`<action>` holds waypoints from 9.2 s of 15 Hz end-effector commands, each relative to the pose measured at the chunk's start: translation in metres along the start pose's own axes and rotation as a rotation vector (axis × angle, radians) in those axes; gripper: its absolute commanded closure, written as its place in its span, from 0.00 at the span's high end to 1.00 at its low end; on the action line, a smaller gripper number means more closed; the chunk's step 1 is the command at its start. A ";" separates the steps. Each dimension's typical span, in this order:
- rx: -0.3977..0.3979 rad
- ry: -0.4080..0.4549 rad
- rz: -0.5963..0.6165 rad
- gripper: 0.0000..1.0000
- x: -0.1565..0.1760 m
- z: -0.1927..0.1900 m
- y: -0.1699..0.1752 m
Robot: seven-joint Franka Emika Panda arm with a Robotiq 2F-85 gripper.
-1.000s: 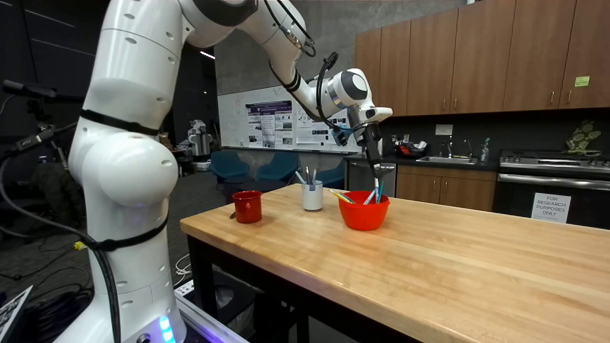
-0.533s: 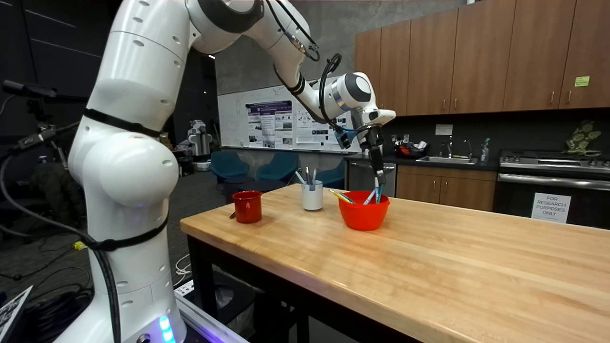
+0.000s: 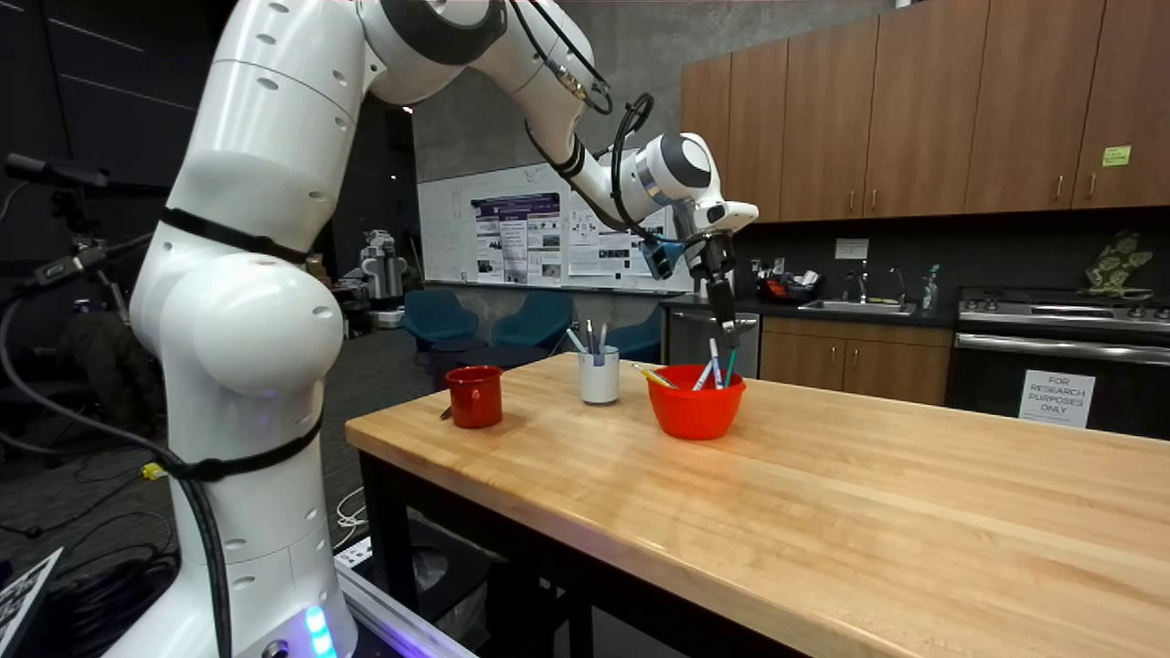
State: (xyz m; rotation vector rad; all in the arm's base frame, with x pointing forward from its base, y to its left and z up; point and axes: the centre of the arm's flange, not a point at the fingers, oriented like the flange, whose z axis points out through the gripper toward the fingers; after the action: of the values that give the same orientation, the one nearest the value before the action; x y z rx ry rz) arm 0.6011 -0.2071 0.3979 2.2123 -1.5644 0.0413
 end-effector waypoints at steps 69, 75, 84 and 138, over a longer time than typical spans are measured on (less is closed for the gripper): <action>0.205 0.173 -0.134 1.00 -0.119 -0.044 -0.017; 0.167 0.166 0.010 1.00 -0.090 -0.034 -0.028; 0.106 0.149 0.107 0.44 -0.073 -0.025 -0.034; 0.471 -0.111 -0.269 0.03 -0.090 -0.166 0.087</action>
State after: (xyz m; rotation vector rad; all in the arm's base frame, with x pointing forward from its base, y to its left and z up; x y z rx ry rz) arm 0.5542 -0.0984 0.5410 2.6791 -1.4796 0.2888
